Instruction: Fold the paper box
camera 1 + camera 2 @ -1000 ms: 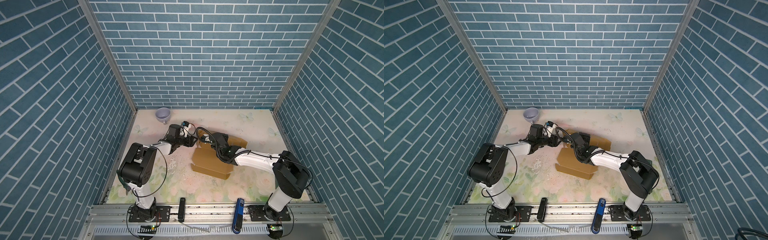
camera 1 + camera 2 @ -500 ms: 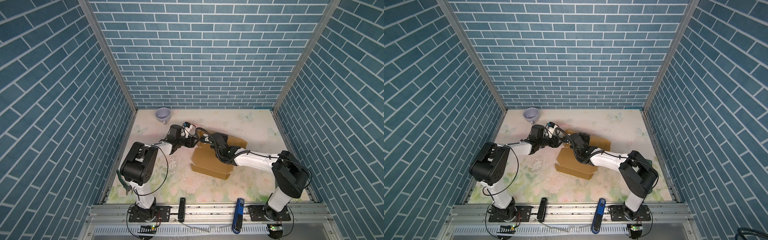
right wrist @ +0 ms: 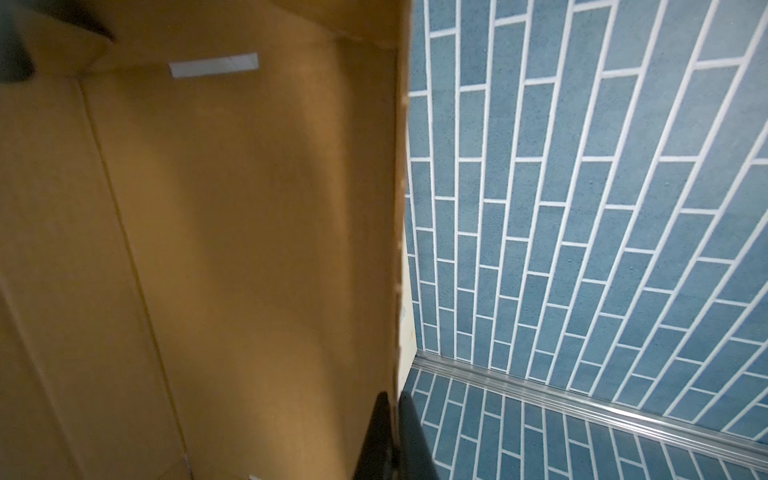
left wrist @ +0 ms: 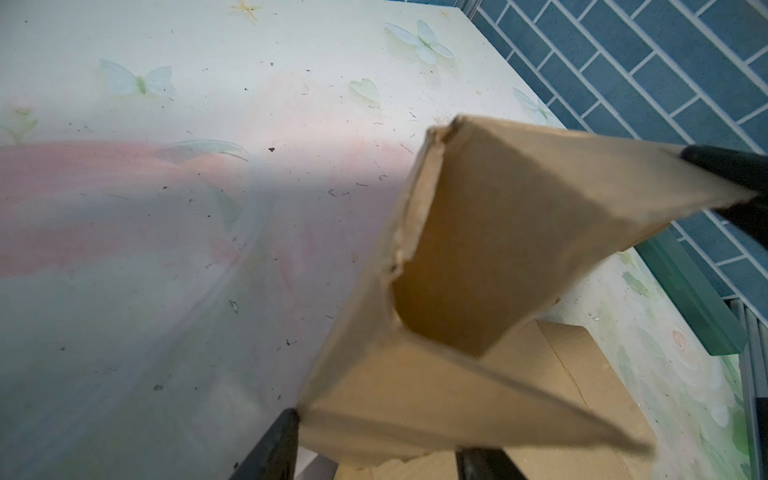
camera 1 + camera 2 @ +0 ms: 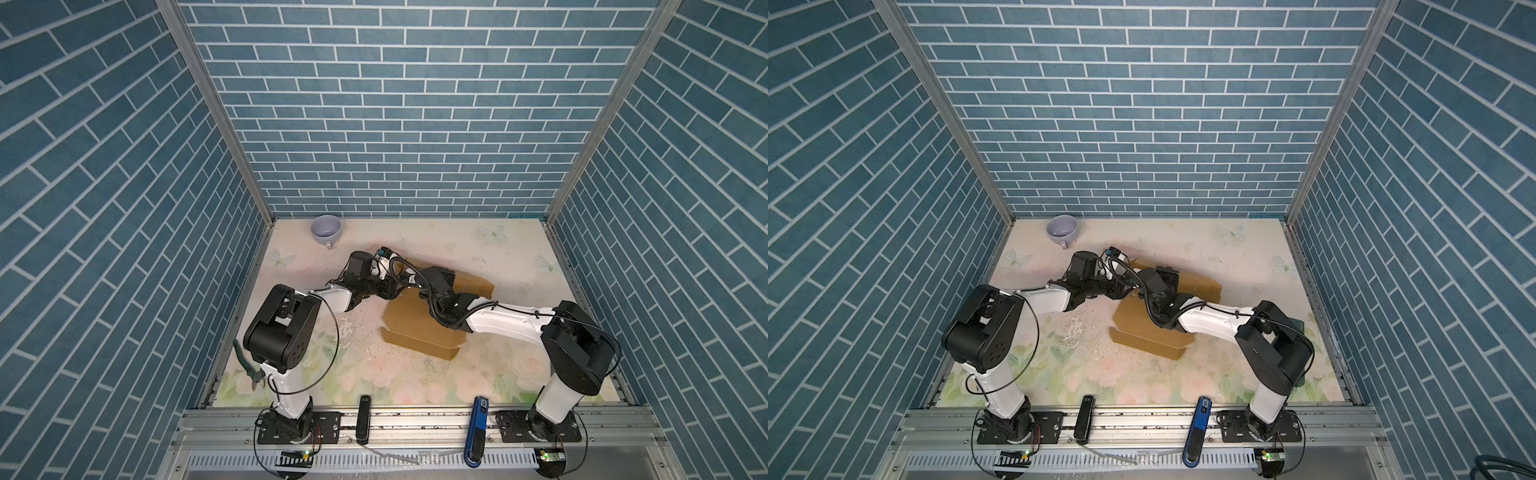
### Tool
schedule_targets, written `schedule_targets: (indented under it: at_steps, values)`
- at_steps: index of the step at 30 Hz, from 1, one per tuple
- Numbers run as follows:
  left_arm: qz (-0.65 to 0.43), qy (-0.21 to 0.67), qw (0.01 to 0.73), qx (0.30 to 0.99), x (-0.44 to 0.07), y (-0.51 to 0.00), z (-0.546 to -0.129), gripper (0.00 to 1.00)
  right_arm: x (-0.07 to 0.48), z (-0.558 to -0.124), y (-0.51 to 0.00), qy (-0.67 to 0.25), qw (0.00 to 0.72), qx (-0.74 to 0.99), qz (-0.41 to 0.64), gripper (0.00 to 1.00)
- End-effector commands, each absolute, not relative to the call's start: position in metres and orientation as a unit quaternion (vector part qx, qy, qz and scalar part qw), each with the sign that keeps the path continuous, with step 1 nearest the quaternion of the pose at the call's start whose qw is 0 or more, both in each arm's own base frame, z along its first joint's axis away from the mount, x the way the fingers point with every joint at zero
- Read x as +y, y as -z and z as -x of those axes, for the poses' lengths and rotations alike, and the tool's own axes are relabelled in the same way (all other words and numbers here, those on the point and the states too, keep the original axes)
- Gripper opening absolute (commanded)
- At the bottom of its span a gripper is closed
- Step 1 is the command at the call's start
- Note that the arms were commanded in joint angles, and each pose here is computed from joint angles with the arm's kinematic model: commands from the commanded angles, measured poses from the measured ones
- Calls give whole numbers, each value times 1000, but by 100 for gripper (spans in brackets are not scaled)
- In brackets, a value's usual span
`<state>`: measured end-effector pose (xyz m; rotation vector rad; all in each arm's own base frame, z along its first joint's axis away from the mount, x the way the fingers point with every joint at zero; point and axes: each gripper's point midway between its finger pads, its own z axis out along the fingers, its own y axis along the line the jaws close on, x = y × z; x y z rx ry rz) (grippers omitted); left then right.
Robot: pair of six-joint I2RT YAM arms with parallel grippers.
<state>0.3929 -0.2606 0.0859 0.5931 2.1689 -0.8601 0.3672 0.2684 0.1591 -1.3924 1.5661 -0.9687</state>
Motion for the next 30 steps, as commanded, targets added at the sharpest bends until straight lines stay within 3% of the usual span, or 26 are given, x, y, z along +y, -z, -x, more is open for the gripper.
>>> schedule_targets:
  at_steps: [1,9,14,30]
  values:
    - [-242,339,368,831,-265,-95,-391,58,268,-358,-134,382,383,619,570,0]
    - [-248,339,373,827,-266,-102,-387,55,269,-357,-138,381,388,620,566,0]
    - [-248,350,377,821,-268,-109,-384,49,267,-356,-137,382,387,622,563,0]
    - [-237,317,391,831,-245,-110,-379,55,264,-354,-142,377,392,629,554,0]
